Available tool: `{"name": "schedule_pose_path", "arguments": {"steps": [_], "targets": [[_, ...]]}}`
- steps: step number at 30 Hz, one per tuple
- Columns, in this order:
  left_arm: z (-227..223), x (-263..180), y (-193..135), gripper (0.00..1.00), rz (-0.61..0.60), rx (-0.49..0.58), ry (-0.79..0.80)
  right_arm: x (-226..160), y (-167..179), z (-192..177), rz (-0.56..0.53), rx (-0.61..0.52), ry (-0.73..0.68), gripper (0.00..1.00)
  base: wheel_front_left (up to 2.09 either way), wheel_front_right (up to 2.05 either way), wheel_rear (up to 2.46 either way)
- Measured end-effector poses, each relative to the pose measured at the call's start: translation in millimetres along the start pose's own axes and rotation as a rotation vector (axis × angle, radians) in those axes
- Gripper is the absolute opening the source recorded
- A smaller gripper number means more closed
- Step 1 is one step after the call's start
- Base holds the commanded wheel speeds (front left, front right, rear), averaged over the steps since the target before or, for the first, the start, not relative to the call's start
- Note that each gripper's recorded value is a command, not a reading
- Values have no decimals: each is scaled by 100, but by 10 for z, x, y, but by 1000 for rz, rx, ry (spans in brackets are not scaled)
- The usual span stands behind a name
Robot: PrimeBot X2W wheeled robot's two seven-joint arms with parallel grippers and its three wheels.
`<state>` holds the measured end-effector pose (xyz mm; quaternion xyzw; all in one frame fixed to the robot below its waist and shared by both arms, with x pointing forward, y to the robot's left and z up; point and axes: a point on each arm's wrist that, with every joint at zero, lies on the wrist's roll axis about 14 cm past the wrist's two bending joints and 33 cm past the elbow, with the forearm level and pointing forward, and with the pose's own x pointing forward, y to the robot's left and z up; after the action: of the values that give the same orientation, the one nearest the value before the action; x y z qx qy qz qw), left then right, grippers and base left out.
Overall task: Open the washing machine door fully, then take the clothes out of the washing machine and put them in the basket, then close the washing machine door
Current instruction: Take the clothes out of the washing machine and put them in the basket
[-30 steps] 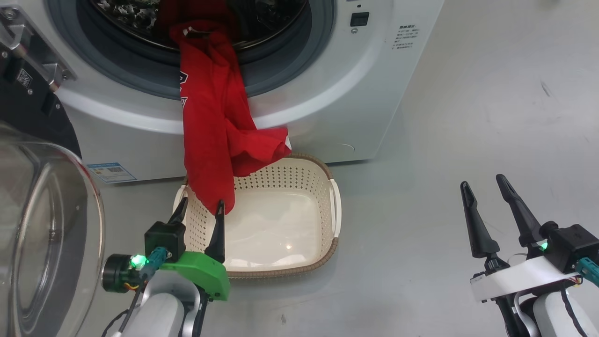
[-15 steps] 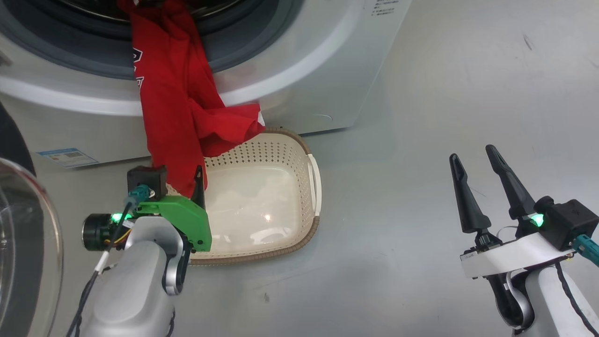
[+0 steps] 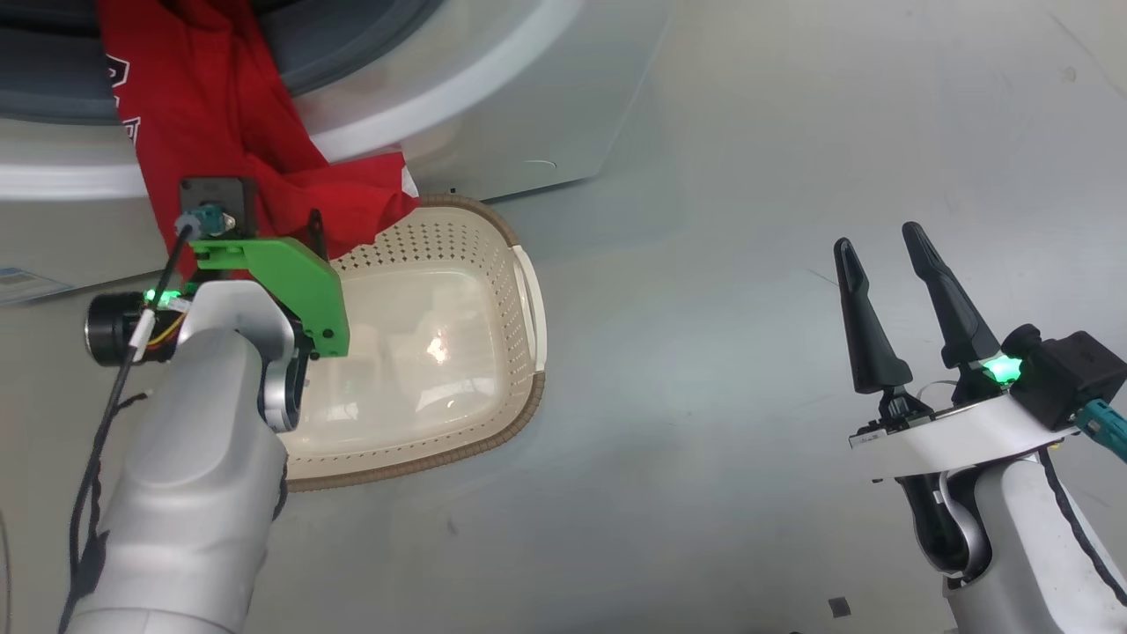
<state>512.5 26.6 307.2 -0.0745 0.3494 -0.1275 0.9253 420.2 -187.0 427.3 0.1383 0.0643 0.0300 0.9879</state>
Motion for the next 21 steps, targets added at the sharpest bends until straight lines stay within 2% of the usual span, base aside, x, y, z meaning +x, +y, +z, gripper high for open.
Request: {"name": "schedule_pose_path", "arguments": {"steps": [10,17,21], "targets": [[344,349,70,100,24,46,-36,4,-193,-77,-60,-1,23,100,0,0,0],[511,422,357,100,105,56,-65,11,-195,-92,-61,0,29,100,0,0,0],[490,449,388,100,118,48,-53,7,-185,-108,-60,3,33,100,0,0,0]]}}
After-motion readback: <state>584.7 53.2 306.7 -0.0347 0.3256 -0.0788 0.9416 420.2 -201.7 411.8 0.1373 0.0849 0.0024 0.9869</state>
